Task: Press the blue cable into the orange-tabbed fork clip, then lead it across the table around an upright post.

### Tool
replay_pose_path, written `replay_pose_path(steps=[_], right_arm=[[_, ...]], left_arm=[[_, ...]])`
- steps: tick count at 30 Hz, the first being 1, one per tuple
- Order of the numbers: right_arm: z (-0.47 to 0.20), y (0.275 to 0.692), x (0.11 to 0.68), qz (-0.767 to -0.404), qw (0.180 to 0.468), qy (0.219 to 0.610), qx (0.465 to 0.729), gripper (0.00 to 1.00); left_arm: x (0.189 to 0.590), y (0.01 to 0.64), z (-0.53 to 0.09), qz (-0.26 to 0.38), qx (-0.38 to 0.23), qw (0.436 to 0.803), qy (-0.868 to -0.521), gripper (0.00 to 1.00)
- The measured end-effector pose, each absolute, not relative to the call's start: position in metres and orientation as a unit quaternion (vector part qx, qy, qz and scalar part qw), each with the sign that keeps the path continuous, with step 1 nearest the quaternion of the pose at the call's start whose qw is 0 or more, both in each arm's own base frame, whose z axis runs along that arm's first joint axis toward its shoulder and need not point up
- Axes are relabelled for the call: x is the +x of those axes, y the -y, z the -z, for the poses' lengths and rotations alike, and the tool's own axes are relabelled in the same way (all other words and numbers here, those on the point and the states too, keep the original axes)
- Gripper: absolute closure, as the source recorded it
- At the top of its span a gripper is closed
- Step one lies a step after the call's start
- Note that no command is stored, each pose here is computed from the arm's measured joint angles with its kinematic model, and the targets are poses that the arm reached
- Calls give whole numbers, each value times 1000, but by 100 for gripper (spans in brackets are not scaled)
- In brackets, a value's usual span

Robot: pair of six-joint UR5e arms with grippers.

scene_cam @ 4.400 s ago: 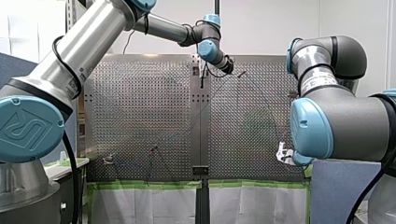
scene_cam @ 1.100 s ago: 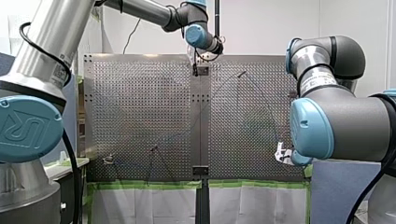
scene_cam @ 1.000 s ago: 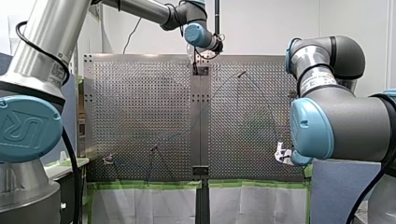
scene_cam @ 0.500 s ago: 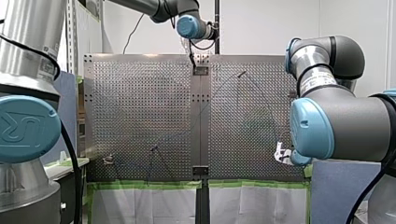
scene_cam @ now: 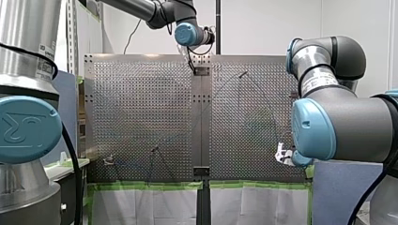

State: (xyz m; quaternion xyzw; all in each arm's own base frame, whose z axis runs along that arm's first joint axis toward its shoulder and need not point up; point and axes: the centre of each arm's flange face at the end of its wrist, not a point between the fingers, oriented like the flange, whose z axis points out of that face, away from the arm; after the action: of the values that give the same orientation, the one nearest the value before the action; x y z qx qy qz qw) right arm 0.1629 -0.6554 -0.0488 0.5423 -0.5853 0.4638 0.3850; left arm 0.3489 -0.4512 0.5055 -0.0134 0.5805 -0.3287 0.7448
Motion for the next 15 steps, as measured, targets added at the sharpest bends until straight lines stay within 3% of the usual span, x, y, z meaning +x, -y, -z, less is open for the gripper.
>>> replay_pose_path(steps=[15], right_arm=[[49, 655, 166, -464, 384, 584, 544, 100]], left_arm=[[345, 448, -458, 351, -20, 736, -579, 0]])
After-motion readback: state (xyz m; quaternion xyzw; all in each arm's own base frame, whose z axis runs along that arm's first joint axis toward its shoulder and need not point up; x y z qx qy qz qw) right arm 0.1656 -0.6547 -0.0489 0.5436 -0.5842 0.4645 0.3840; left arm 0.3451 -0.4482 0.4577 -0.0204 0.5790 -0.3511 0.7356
